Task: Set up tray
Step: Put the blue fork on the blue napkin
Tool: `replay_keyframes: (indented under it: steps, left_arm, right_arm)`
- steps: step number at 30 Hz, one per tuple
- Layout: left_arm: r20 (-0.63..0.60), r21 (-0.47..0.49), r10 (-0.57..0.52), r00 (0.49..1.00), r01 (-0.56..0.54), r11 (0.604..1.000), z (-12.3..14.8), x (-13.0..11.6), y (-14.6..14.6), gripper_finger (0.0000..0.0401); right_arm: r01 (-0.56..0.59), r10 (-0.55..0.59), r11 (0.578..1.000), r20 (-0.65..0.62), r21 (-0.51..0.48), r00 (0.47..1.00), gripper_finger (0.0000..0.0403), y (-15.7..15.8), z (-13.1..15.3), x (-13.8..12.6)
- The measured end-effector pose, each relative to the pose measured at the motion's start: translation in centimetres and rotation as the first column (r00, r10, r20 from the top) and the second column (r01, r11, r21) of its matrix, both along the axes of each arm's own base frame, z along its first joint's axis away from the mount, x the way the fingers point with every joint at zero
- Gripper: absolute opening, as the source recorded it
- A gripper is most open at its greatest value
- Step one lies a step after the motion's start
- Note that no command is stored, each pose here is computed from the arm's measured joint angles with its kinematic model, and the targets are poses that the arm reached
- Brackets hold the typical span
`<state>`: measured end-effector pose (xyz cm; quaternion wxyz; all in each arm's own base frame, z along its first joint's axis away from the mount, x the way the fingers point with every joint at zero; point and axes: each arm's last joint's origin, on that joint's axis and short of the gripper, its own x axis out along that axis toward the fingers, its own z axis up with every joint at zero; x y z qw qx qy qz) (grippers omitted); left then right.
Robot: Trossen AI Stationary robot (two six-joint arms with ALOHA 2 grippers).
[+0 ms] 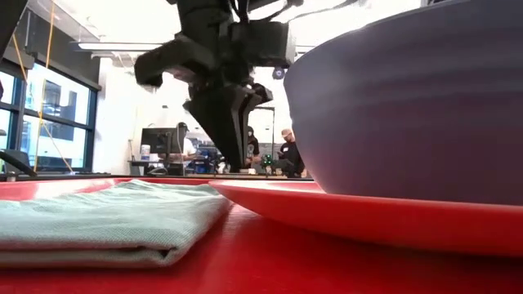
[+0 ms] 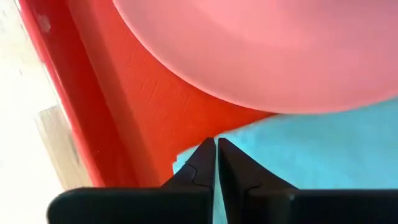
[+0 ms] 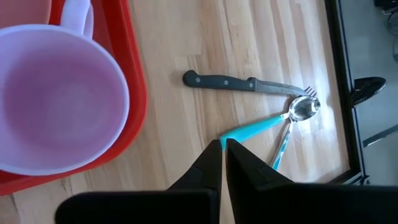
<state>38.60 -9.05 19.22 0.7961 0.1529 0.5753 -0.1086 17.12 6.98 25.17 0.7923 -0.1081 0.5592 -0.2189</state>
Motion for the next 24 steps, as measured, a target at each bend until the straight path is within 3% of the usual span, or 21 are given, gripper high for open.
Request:
replay_keyframes:
  steps: [4, 8, 12, 16, 20, 24]
  left_arm:
    - [-0.091, 0.045, 0.008, 0.996, -0.004, 0.999, 1.4, -0.5, 0.2, 0.0057]
    - [-0.131, 0.203, 0.05, 0.99, -0.023, 0.979, 3.2, -0.9, 0.7, 0.0057]
    - [-0.138, 0.437, 0.156, 0.978, -0.081, 0.896, 6.0, -1.7, 1.5, 0.0053]
    - [-0.107, 0.597, 0.232, 0.967, -0.124, 0.793, 8.4, -2.8, 2.3, 0.0051]
    - [-0.009, 0.655, 0.288, 0.958, -0.212, 0.726, 11.3, -4.9, 3.0, 0.0051]
    - [0.099, 0.652, 0.336, 0.937, -0.316, 0.69, 13.6, -8.0, 3.9, 0.0051]
  right_arm:
    - [-0.003, 0.004, 1.0, -0.011, 0.018, 1.0, 0.0, 0.1, 0.0, 0.0]
    - [-0.004, 0.005, 1.0, -0.016, 0.027, 1.0, 0.0001, 0.1, -0.1, 0.0]
    - [-0.013, 0.013, 1.0, -0.029, 0.021, 1.0, 0.0001, 0.0, 0.0, -0.2]
    - [0.0, 0.0, 1.0, -0.013, -0.001, 1.0, 0.0001, -0.5, 0.6, -0.9]
    - [0.037, -0.04, 0.999, 0.089, 0.026, 0.995, 0.0001, -1.4, 2.1, -2.6]
    - [0.059, -0.081, 0.994, 0.268, 0.089, 0.96, 0.0001, -2.7, 4.1, -4.9]
